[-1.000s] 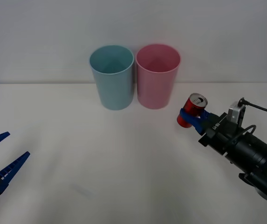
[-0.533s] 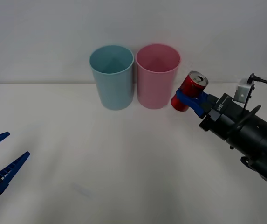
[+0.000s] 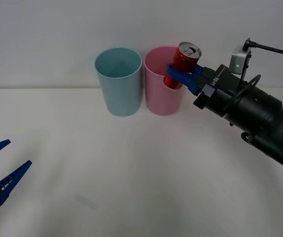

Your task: Grasp the object on the table and drop it into the matching bin: aluminum can to the light blue bin, PET bottle to the pink bin.

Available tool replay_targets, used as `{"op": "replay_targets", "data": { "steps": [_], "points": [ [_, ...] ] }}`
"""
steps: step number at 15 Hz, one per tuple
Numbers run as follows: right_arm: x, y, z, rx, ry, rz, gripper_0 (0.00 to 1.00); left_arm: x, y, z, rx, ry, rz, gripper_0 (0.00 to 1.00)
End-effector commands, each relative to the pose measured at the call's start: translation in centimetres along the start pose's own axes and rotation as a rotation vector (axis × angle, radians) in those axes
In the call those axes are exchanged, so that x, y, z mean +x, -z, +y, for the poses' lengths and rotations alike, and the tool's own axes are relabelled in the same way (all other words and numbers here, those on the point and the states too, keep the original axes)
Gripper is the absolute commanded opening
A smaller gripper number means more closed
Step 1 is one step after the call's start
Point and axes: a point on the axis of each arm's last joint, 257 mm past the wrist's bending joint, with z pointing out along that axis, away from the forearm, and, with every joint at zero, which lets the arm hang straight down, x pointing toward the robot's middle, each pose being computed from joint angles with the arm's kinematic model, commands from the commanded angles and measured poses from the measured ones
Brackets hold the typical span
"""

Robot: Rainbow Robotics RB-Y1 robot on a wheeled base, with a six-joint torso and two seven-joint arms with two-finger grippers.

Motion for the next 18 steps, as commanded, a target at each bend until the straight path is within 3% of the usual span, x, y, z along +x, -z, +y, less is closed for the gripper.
{"op": "replay_targets", "data": {
  "steps": [1, 8, 11, 18],
  "points": [
    [0.2, -2.6, -0.5, -0.037, 0.047, 0.038, 0.00, 0.0, 0.0, 0.0, 0.000, 0.000, 0.000, 1.00],
    [1.6, -9.7, -2.6, -0.072, 0.132, 0.142, 0.00, 0.0, 0.0, 0.0, 0.000, 0.000, 0.000, 1.00],
    [2.3, -12.8, -3.1, -0.062, 0.139, 0.170, 0.00, 0.0, 0.0, 0.0, 0.000, 0.000, 0.000, 1.00],
    [3.5, -19.4, -5.6, 0.100, 0.145, 0.172, 0.00, 0.0, 0.0, 0.0, 0.000, 0.000, 0.000, 1.00]
  ]
}}
